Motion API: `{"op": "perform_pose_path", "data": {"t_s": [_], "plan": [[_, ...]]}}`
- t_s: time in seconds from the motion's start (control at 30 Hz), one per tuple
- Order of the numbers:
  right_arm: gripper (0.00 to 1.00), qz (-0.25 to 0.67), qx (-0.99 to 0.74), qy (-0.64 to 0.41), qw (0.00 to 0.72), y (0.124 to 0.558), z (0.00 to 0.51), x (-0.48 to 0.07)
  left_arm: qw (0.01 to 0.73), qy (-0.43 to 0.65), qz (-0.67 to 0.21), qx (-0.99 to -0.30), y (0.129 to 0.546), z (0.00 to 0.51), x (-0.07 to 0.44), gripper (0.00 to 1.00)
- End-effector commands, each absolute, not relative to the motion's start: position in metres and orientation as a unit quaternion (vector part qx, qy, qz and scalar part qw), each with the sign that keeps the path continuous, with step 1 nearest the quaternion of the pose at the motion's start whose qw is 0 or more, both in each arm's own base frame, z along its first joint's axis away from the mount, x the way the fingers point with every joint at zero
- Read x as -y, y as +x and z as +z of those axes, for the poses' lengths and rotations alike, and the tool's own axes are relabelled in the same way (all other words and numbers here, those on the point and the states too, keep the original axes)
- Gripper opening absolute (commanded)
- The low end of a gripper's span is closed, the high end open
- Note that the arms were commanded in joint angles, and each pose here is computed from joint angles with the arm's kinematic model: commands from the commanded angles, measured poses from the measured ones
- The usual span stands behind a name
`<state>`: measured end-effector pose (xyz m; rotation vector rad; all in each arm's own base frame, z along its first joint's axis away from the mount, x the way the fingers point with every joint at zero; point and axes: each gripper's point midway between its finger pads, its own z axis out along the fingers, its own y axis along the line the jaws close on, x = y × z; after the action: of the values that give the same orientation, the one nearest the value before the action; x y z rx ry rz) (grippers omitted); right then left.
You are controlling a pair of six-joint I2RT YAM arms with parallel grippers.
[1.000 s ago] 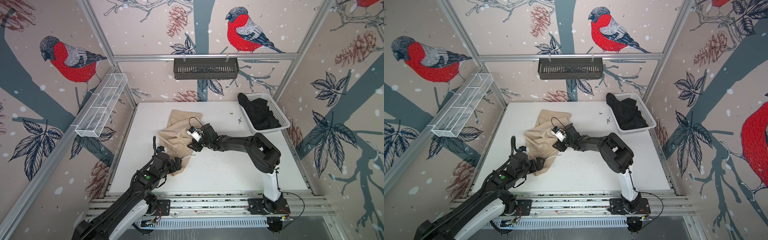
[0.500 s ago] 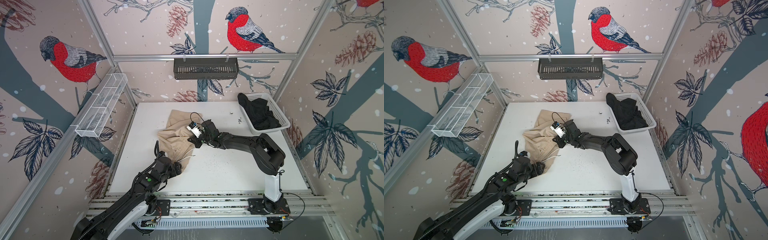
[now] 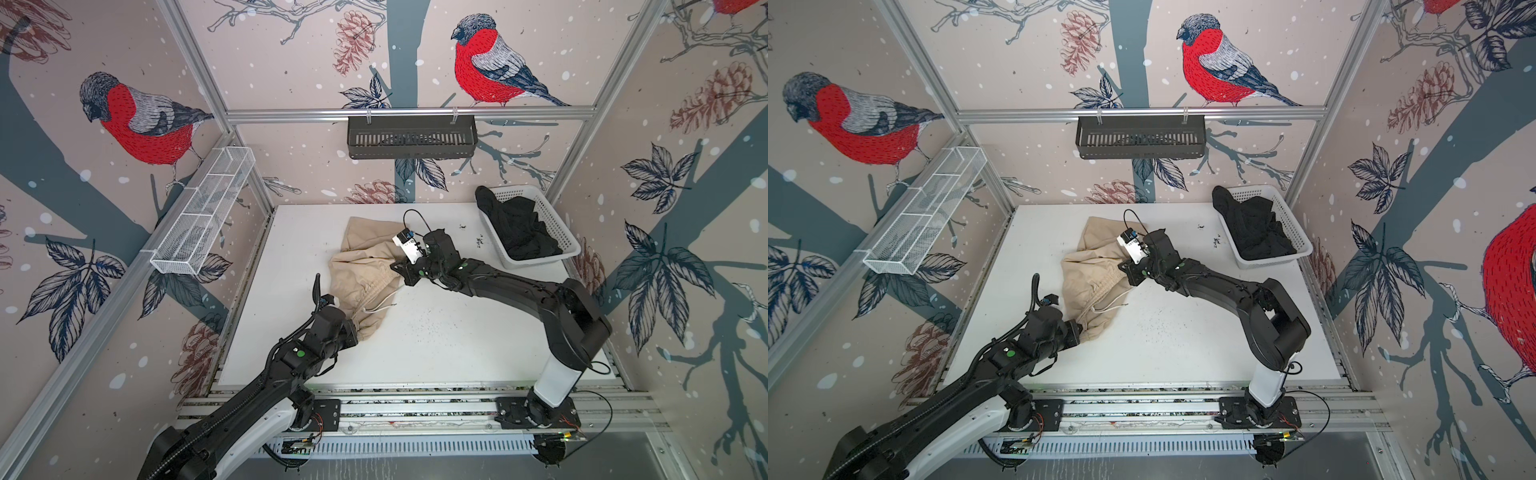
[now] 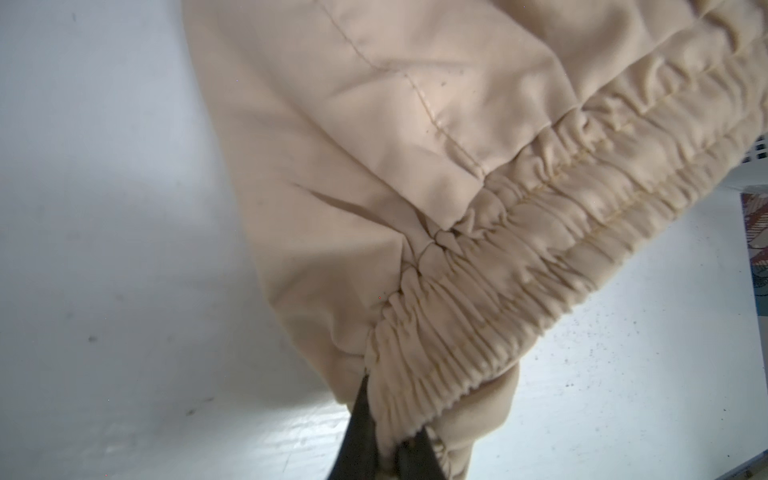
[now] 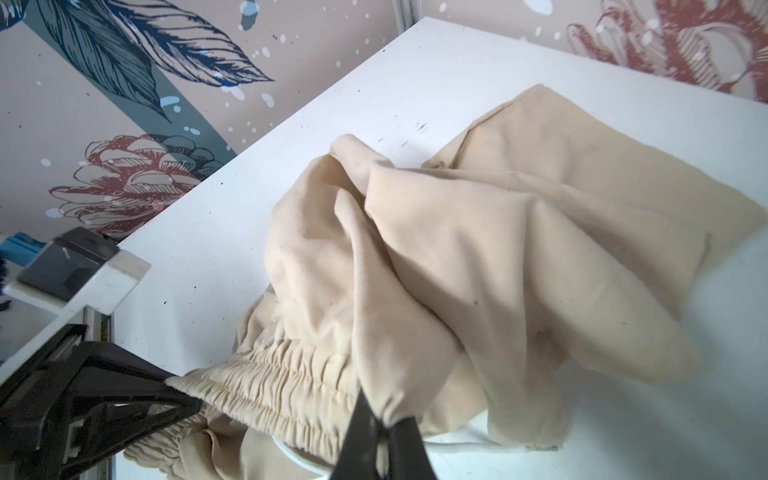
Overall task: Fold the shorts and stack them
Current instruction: 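Lift the waistband with both grippers and stretch it apart, away from the robot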
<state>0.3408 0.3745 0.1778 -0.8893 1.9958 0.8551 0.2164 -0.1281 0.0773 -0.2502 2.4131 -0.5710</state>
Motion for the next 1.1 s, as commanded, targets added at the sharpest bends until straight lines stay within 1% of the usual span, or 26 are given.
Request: {"op": "perform_pose_path", "data": {"t_s": [0.0,0.17,0.33,0.43,0.53,0.63,0.7,0.73,0.83,0.9,1.0,1.07], "plan": [[0.04,0.304,-0.801,-0.328,0.399,0.347,0.192,-0.347,0.397,-0.043,-0.192,-0.897,0.242,0.126,0.129,0.00],[0.04,0.252,-0.803,-0.307,0.445,0.349,0.238,-0.303,0.449,0.039,-0.125,-0.884,0.269,0.199,0.130,0.00],[0.04,0.204,-0.797,-0.277,0.496,0.349,0.291,-0.264,0.479,0.140,-0.092,-0.861,0.295,0.275,0.151,0.00],[0.04,0.192,-0.787,-0.247,0.531,0.348,0.320,-0.238,0.488,0.213,-0.087,-0.842,0.300,0.317,0.167,0.00],[0.04,0.199,-0.773,-0.232,0.555,0.340,0.350,-0.221,0.499,0.279,-0.054,-0.819,0.307,0.349,0.173,0.00],[0.03,0.196,-0.761,-0.228,0.575,0.332,0.377,-0.211,0.518,0.275,0.001,-0.810,0.321,0.381,0.162,0.00],[0.03,0.197,-0.754,-0.233,0.582,0.324,0.395,-0.208,0.539,0.302,-0.004,-0.786,0.317,0.405,0.168,0.00],[0.03,0.198,-0.749,-0.233,0.587,0.319,0.405,-0.205,0.553,0.319,-0.020,-0.770,0.311,0.419,0.174,0.00],[0.03,0.204,-0.728,-0.231,0.612,0.299,0.438,-0.194,0.590,0.357,-0.063,-0.722,0.285,0.459,0.183,0.00],[0.03,0.202,-0.713,-0.227,0.632,0.287,0.456,-0.184,0.609,0.372,-0.077,-0.696,0.270,0.479,0.182,0.00],[0.02,0.175,-0.708,-0.214,0.650,0.282,0.462,-0.169,0.626,0.375,-0.067,-0.680,0.264,0.492,0.177,0.00],[0.02,0.159,-0.716,-0.213,0.646,0.285,0.458,-0.166,0.619,0.360,-0.029,-0.697,0.277,0.485,0.169,0.00]]}}
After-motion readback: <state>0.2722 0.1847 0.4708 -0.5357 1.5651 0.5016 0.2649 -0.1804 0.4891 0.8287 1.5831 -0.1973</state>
